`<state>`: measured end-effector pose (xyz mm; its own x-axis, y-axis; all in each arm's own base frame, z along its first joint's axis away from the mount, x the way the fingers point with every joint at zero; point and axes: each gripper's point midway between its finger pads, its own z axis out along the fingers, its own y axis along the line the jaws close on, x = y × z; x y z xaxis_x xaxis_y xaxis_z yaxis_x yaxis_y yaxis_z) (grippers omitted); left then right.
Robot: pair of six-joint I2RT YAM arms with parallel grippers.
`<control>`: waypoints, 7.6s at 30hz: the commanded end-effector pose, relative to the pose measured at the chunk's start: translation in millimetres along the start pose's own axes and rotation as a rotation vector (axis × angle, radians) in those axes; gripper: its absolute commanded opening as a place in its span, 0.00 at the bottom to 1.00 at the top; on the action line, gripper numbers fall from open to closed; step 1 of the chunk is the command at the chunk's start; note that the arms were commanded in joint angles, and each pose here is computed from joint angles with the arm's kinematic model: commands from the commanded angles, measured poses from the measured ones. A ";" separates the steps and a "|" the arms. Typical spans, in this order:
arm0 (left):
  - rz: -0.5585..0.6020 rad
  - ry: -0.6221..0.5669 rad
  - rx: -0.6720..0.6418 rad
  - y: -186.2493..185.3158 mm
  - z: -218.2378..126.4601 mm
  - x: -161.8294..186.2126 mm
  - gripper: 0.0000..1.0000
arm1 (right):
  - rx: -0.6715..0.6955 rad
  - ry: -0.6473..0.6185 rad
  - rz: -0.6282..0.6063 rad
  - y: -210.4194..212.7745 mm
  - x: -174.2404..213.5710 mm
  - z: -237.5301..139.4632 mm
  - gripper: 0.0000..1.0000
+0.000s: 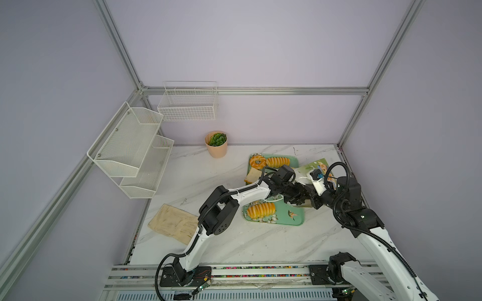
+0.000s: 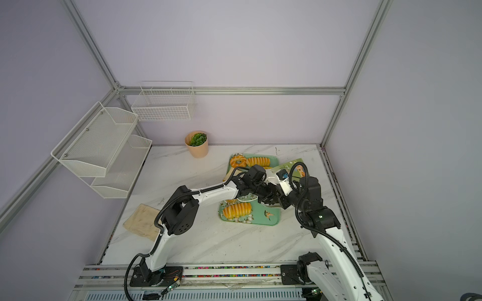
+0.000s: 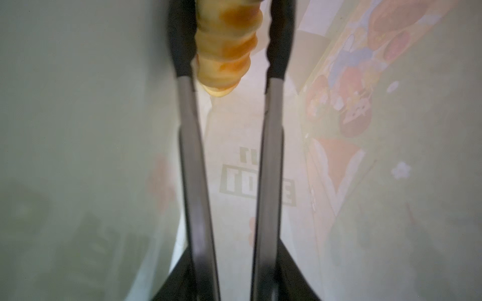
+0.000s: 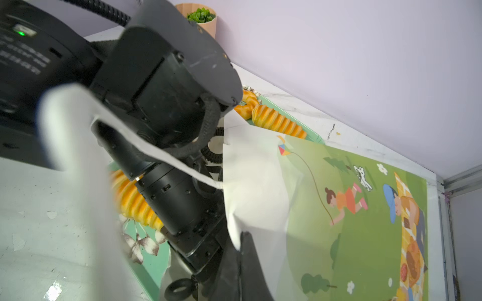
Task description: Take the fake bread out of the paper bag
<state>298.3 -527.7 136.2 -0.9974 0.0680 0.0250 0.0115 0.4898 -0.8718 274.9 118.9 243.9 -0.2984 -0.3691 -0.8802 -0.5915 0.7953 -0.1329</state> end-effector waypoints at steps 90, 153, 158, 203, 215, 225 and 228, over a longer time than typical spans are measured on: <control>0.623 -0.871 -0.099 -62.0 -359.9 86.5 0.00 | 0.535 -0.129 0.330 -128.7 -105.0 -6.9 0.00; 0.355 -0.297 0.024 26.9 -198.3 67.0 0.00 | 0.509 -0.068 0.739 -293.5 -89.5 38.1 0.71; 0.310 -0.210 0.013 41.4 -175.5 70.9 0.00 | 0.504 -0.066 0.723 -286.6 -96.8 26.7 0.72; 0.333 -0.050 -0.132 39.8 -150.0 61.9 0.42 | 0.357 -0.112 0.764 -158.0 -84.0 -67.1 0.71; 0.362 -0.085 -0.170 26.2 -186.1 73.1 0.42 | 0.353 -0.039 0.799 -129.4 -26.4 -57.6 0.70; 0.404 -0.145 -0.185 13.8 -233.7 100.2 0.38 | 0.394 -0.038 0.834 -122.2 16.2 -47.4 0.70; 0.410 -0.179 -0.190 14.3 -245.1 97.0 0.34 | 0.402 -0.047 0.854 -120.4 27.6 -43.5 0.70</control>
<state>208.2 -306.3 213.4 -0.9392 0.1699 -0.2985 0.3362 0.6324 -0.6978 302.0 -5.2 252.0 -0.5276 0.4028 -0.7479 0.1097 0.9053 0.4103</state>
